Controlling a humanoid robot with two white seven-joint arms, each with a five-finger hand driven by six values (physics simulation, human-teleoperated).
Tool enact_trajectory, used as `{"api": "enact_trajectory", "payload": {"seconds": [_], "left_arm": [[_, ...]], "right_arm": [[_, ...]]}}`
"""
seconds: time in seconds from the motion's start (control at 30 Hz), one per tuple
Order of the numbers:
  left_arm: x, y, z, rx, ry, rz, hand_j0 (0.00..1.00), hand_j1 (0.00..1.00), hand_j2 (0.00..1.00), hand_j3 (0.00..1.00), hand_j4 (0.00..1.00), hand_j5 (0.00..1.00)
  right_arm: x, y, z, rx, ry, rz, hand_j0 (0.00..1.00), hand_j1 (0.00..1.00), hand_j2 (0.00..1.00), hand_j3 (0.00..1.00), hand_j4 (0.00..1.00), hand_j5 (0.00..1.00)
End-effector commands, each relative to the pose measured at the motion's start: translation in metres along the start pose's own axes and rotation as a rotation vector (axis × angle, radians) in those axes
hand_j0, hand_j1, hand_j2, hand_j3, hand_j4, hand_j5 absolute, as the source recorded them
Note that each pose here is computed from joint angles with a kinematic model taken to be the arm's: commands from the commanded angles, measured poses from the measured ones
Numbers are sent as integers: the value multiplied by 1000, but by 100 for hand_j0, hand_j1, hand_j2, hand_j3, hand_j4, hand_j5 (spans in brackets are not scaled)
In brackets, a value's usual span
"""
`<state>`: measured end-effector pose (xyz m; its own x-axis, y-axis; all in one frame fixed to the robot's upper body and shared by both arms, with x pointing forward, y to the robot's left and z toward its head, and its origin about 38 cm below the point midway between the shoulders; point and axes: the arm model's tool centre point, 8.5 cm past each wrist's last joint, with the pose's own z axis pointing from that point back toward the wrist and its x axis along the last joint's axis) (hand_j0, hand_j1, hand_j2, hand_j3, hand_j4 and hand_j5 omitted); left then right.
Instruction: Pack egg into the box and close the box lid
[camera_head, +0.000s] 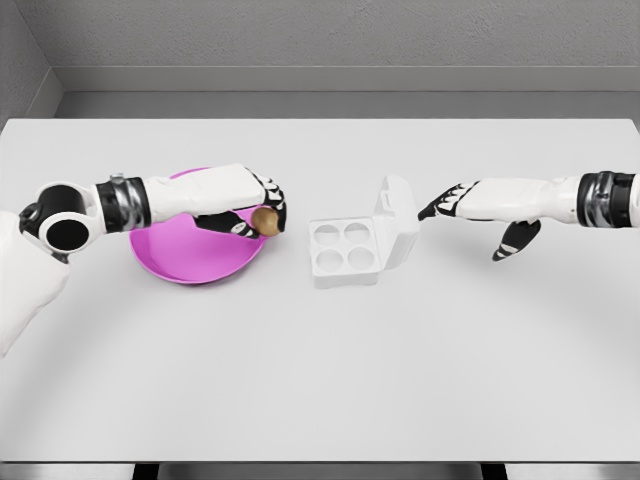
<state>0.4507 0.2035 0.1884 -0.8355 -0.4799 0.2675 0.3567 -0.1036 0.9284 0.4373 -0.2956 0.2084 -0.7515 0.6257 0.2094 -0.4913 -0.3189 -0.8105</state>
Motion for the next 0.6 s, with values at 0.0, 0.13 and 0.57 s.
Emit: {"api": "enact_trajectory", "payload": {"seconds": [0.0,0.13,0.57], "left_arm": [[3,3,-1,12,-11,4,45,45,45,45,45,45],[6,4,-7,19,-24,6,45,45,45,45,45,45],[25,8,-30,54,-89,12,45,45,45,45,45,45]], "right_arm": [[-1,0,1,-3,3,-7,100,100,100,100,100,100],[-2,0,2,-2,5,-6,100,100,100,100,100,100],[-2,1,4,0,7,-5,100,100,100,100,100,100]]}}
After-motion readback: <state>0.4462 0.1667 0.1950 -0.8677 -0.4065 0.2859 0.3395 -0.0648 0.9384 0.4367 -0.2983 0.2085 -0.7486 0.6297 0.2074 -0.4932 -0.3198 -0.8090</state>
